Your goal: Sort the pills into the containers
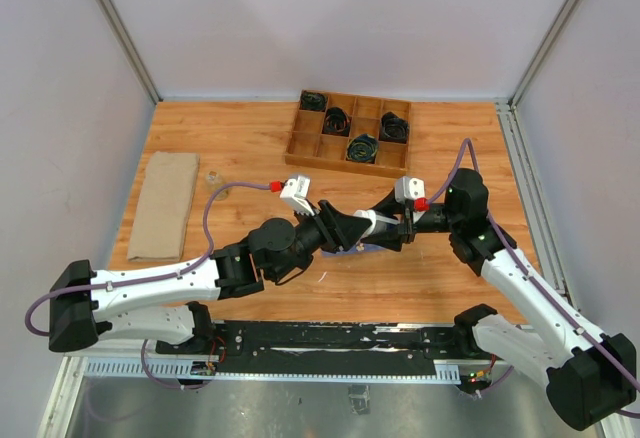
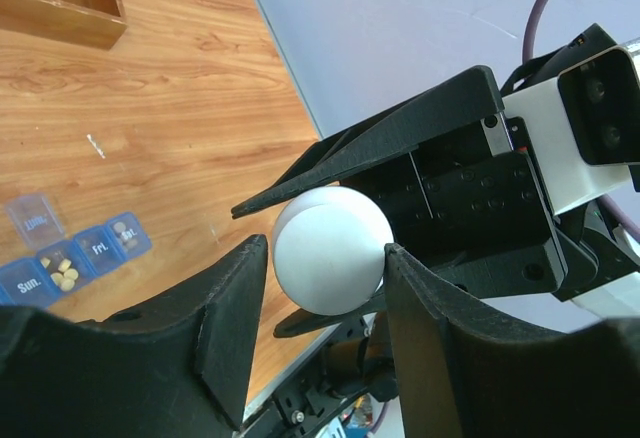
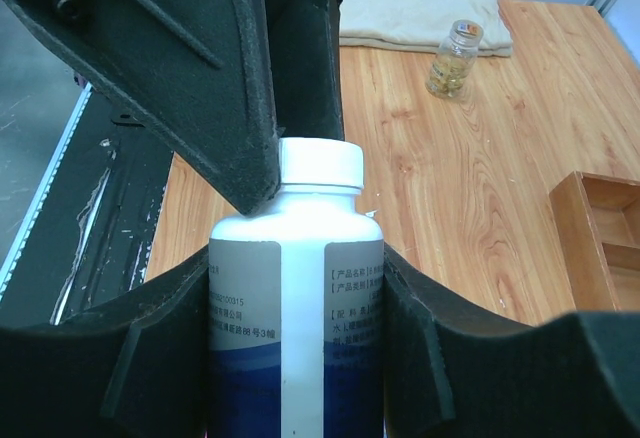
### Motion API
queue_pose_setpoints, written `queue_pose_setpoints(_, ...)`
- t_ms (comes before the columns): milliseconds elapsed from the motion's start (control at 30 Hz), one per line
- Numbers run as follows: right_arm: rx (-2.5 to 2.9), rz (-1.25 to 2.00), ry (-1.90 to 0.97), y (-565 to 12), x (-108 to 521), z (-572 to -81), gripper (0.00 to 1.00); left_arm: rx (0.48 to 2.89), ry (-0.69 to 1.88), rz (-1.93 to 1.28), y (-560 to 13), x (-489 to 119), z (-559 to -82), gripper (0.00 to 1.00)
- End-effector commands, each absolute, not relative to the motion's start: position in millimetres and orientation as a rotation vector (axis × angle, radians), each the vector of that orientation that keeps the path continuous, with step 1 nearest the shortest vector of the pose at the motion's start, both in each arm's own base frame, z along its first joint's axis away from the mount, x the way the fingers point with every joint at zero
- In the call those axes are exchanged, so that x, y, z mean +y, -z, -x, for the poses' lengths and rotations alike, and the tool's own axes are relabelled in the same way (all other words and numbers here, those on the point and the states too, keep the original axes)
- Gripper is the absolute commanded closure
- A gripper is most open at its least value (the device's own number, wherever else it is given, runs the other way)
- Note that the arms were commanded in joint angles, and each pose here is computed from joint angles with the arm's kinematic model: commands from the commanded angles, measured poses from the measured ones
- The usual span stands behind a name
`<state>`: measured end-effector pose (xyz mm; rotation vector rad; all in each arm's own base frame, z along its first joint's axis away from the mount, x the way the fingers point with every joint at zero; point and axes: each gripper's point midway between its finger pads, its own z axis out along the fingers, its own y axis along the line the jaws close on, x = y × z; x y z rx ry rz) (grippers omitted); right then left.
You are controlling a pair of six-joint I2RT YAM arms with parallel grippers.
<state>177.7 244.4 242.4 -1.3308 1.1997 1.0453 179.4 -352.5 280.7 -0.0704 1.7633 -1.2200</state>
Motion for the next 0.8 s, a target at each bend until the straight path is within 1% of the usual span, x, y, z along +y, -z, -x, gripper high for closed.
queue_pose_setpoints(0,1.181,1.325,-1.028,-248,244,-181,0.88,1.741,1.246,0.088,-294,-356,-178,0.47)
queue_pose_setpoints(133,1.18,1.325,-1.027,-248,244,-181,0.88,1.744,1.257,0.072,-294,-359,-176,0.53)
queue_pose_setpoints(333,1.179,1.326,-1.031,-248,244,-180,0.88,1.728,1.252,0.023,-290,-359,-174,0.81)
queue_pose_setpoints(400,1.181,1.326,-1.035,-247,244,-180,0.88,1.694,1.259,-0.021,-291,-360,-171,0.88)
queue_pose_setpoints(500,1.177,1.326,-1.036,-249,244,-180,0.88,1.622,1.244,-0.111,-290,-359,-169,0.96)
queue_pose_setpoints(567,1.176,1.326,-1.04,-249,244,-179,0.88,1.551,1.222,-0.182,-289,-356,-167,0.99)
queue_pose_setpoints(667,1.174,1.325,-1.04,-250,244,-179,0.88,1.437,1.2,-0.304,-288,-354,-164,1.0)
queue_pose_setpoints(767,1.172,1.326,-1.04,-250,244,-179,0.88,1.337,1.256,-0.43,-289,-353,-155,1.0)
